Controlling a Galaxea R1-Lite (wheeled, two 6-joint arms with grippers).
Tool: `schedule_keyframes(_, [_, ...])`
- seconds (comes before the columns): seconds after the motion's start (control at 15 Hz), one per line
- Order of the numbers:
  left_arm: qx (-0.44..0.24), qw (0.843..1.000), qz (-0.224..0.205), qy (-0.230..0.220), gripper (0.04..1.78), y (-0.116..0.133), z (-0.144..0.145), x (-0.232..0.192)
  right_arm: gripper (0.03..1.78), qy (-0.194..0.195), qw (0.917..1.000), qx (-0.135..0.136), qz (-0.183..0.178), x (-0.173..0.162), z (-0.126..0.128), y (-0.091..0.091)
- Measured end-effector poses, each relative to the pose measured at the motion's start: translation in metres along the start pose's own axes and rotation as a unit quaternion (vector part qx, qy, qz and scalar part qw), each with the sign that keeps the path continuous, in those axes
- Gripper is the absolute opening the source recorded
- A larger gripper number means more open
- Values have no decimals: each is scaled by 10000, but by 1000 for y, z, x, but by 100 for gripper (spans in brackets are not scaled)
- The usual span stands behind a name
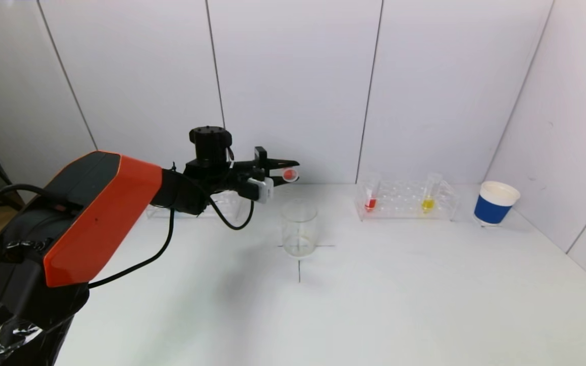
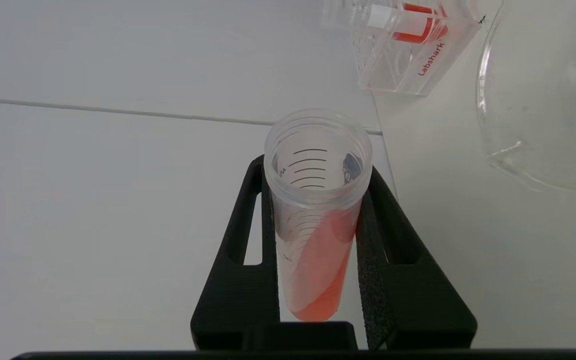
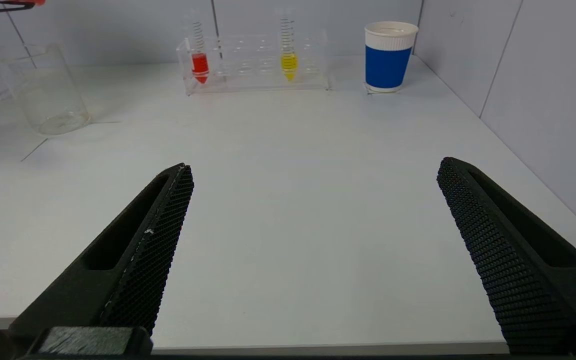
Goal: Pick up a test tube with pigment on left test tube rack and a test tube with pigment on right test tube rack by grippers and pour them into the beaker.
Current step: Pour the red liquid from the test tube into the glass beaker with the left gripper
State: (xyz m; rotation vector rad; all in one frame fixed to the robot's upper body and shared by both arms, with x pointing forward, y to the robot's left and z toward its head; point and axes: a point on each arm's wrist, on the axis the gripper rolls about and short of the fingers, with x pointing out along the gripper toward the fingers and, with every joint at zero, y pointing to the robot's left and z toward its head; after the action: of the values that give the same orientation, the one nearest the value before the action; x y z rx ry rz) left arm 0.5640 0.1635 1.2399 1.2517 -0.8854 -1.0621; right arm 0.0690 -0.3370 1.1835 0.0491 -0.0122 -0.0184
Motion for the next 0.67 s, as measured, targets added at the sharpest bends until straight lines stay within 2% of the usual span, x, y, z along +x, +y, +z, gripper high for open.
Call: schedule_keyframes(0.67, [537,9986,-2,29,46,-1,3,5,177,0,10000,0,5,0,0,0])
